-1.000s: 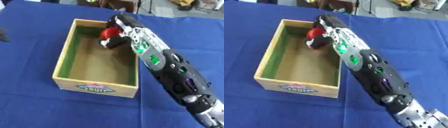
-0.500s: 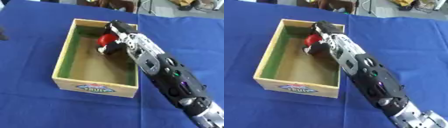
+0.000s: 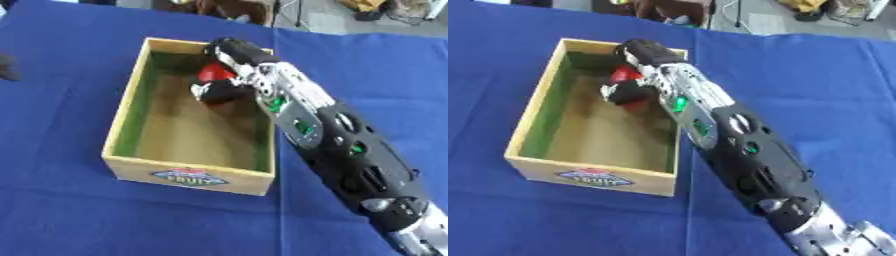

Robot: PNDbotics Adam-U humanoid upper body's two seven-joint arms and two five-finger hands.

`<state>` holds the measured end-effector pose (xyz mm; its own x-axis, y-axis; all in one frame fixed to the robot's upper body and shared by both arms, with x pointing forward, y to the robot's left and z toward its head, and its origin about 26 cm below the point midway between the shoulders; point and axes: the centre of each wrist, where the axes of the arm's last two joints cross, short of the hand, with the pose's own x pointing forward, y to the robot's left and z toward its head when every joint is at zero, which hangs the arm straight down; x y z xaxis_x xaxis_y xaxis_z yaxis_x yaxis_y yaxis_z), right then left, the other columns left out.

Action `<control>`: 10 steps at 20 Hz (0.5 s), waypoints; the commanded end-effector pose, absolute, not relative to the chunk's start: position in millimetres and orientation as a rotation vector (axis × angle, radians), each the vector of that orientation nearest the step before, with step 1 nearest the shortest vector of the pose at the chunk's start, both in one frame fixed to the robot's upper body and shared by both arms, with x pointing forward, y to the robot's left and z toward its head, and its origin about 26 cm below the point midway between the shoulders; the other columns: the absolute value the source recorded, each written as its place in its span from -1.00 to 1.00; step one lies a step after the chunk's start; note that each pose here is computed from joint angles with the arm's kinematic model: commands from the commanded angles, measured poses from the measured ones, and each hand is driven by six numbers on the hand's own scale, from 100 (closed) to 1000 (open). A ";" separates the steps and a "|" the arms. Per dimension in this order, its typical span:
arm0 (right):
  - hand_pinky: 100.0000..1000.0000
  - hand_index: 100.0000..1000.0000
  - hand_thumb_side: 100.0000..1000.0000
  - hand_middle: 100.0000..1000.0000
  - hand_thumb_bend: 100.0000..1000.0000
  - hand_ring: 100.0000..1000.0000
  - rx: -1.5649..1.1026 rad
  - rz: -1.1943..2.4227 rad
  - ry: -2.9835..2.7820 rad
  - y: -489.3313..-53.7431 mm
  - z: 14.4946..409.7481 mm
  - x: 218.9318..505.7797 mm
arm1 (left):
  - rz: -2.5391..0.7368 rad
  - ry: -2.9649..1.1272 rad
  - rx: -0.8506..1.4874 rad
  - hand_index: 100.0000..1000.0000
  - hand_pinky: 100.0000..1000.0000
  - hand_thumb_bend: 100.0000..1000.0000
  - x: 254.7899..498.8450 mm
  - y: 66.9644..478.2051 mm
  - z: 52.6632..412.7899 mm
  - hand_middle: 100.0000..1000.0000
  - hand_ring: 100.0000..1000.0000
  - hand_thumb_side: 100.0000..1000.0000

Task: Pick up objects on the table and place them in the box.

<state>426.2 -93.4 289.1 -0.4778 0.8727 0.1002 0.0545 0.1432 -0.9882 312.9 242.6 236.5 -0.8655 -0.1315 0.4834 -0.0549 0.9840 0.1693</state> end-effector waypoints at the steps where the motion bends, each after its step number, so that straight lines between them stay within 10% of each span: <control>1: 0.38 0.65 0.08 0.58 -0.93 0.61 -0.948 1.390 -1.757 -102.4 316.0 415.7 | -0.215 -2.634 0.136 0.66 -0.13 -1.00 309.6 243.1 241.5 0.20 0.00 0.79; 8: 0.38 0.65 0.08 0.58 -0.94 0.61 -0.937 1.364 -1.802 -109.0 331.1 402.0 | -0.213 -2.629 0.141 0.66 -0.13 -1.00 309.4 243.8 240.7 0.20 0.00 0.79; 9: 0.38 0.65 1.00 0.65 -1.00 0.60 -0.938 1.361 -1.807 -109.3 332.7 401.1 | -0.212 -2.628 0.141 0.66 -0.13 -1.00 309.4 243.9 240.4 0.20 0.00 0.79; 10: 0.38 0.65 0.09 0.59 -1.00 0.60 -0.951 1.343 -1.838 -112.4 341.8 398.3 | -0.209 -2.621 0.148 0.66 -0.13 -1.00 309.1 245.3 239.0 0.20 0.00 0.79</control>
<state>404.7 -105.5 322.7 -0.5108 0.8529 0.1075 0.1201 0.1947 -0.9735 312.3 243.9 233.0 -0.8580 -0.1362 0.4953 -0.0577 0.9837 0.1705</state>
